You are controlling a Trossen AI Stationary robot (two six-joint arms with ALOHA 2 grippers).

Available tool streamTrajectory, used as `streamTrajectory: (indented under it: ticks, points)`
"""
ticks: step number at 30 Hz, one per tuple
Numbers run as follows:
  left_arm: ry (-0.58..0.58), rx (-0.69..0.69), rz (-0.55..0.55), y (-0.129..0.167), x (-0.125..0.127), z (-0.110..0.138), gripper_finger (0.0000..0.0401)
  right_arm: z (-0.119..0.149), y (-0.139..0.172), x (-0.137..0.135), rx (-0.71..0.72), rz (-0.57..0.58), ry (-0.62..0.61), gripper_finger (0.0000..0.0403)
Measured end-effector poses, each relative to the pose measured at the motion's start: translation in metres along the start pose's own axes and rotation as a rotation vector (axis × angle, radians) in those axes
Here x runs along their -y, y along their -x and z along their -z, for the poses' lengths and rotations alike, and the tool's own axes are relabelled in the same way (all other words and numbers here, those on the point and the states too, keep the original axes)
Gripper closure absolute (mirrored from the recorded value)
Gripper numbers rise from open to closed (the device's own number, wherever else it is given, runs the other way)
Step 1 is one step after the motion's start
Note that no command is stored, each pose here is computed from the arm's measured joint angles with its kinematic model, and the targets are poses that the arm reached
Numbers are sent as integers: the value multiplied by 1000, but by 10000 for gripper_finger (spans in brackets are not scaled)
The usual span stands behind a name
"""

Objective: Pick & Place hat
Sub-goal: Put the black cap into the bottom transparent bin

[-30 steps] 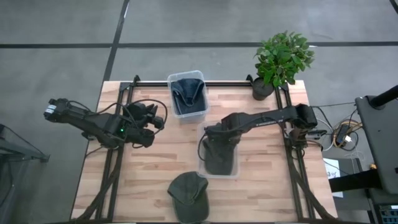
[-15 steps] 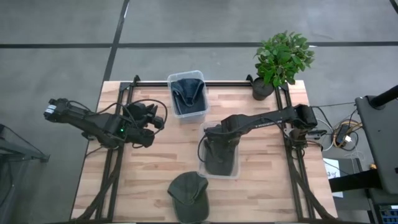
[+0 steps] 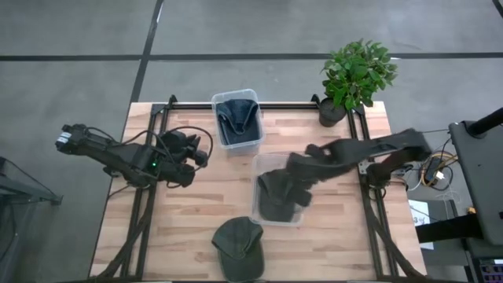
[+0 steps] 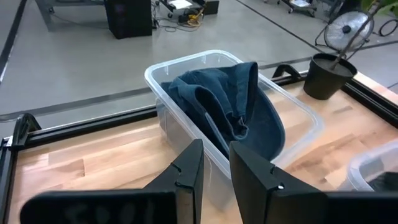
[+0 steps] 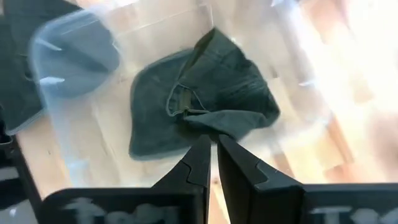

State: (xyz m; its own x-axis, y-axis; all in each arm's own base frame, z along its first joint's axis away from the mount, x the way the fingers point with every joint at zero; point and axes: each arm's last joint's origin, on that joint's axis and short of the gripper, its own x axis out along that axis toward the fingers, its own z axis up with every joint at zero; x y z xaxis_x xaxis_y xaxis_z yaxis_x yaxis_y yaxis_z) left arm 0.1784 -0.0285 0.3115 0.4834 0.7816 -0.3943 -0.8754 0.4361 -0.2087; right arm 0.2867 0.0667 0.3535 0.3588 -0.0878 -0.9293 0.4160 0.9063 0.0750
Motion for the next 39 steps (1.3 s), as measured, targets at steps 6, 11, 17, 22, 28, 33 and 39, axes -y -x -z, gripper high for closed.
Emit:
streamTrajectory:
  ticks: [6,11,17,22,28,33,39]
  points:
    - [-52,-4,24,4,2,1,330,42,41,27,154,-1,-15,376]
    - [-182,-36,133,10,13,2,330,78,52,61,237,-77,-42,376]
    - [-212,-266,529,26,37,4,330,117,41,93,419,-201,-110,376]
    - [49,-555,709,44,47,8,330,138,22,107,532,-294,-145,376]
    - [417,-886,617,68,55,29,330,147,9,112,596,-340,-140,376]
    - [568,-1032,442,83,67,65,330,146,9,111,612,-326,-84,376]
    - [657,-1143,214,96,89,113,330,143,15,110,681,-345,-17,376]
